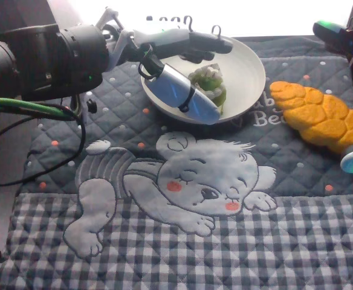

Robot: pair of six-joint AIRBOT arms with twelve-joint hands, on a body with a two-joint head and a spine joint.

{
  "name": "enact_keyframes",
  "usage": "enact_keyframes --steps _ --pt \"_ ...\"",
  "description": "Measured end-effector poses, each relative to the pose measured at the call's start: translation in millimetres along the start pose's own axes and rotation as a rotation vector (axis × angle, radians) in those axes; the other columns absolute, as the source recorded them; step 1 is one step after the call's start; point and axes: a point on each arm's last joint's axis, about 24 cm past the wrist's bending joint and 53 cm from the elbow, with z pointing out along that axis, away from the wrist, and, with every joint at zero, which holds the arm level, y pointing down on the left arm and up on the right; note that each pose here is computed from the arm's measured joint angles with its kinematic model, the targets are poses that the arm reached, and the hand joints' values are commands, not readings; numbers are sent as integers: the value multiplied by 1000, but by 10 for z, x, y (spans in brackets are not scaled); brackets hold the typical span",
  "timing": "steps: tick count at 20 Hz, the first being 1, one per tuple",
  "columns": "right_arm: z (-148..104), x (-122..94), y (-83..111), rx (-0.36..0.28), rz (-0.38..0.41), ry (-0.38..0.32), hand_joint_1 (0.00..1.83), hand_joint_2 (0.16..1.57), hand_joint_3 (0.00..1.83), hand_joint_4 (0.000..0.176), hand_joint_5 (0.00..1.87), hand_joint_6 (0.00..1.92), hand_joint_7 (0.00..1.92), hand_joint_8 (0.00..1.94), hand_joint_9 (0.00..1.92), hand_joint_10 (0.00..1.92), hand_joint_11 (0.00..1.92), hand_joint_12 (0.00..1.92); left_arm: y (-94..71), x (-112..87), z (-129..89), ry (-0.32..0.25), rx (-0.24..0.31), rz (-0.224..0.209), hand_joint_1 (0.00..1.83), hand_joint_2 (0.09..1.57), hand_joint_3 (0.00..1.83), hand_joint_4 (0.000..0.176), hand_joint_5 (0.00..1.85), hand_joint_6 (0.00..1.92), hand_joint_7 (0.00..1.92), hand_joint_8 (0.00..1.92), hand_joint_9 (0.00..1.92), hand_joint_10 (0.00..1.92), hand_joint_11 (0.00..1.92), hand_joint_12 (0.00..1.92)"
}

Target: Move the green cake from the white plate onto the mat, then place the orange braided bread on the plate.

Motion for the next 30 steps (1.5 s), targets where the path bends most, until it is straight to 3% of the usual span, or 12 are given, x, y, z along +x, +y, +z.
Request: enact_keyframes --steps 4,6,13,14,15,16,17,18,19,22,25,30 --pt "0 2 12 -5 -1 1 637 686 3 142 53 3 91 5 111 8 54 372 -10 109 35 17 5 -11 817 764 0 39 447 1 617 1 622 3 254 730" --pt "0 1 13 -5 0 0 635 684 1 142 50 1 90 3 113 7 62 372 -11 115 42 17 10 -38 849 777 0 22 506 10 616 6 617 5 288 639" --pt "0 1 14 -6 -1 0 652 678 1 133 73 5 127 6 143 3 112 315 33 117 49 13 20 -93 957 1038 9 44 830 29 985 40 916 45 365 1095" --pt "0 0 13 -5 0 0 654 680 2 140 76 5 125 4 137 0 111 313 30 110 52 12 24 -95 1163 1120 15 0 799 927 1026 804 962 74 381 1209" --pt "0 2 15 -6 0 1 650 681 2 131 86 8 130 5 140 2 118 315 28 108 54 11 25 -99 1178 1171 7 0 764 1174 948 1090 999 105 395 1263" --pt "0 5 15 -7 0 1 660 681 1 130 89 8 123 2 123 0 102 308 24 93 54 6 28 -108 1309 1188 0 0 800 1196 847 1210 790 1146 389 1355" --pt "0 3 15 -6 0 1 670 674 0 140 95 8 120 0 114 0 84 300 34 76 50 1 29 -114 1328 1205 3 0 807 1243 778 1288 709 1389 374 1379" --pt "0 2 16 -7 0 1 660 675 0 135 96 7 124 2 119 3 85 301 35 71 49 0 28 -117 1179 1223 1 0 808 1232 750 1370 659 1173 408 1453" --pt "0 2 16 -7 0 1 660 677 0 128 98 7 128 3 124 5 88 303 56 58 44 -7 29 -133 1143 1234 0 40 785 1279 744 1373 647 1054 393 1467" --pt "0 2 16 -7 -1 1 659 676 0 131 114 10 143 7 135 7 86 306 65 -44 5 -41 49 -192 1152 1213 3 28 831 1286 761 1260 651 760 219 1434" --pt "0 3 14 -6 0 1 652 683 3 122 108 4 127 0 119 0 71 303 31 -248 -124 -80 88 -219 1208 1154 0 0 999 832 833 1341 743 1341 629 1769" --pt "0 5 16 -6 3 -2 672 654 0 126 111 0 138 2 121 6 78 313 -205 -374 -418 -74 187 -228 1208 1135 0 10 1006 930 873 1165 860 354 340 1203"
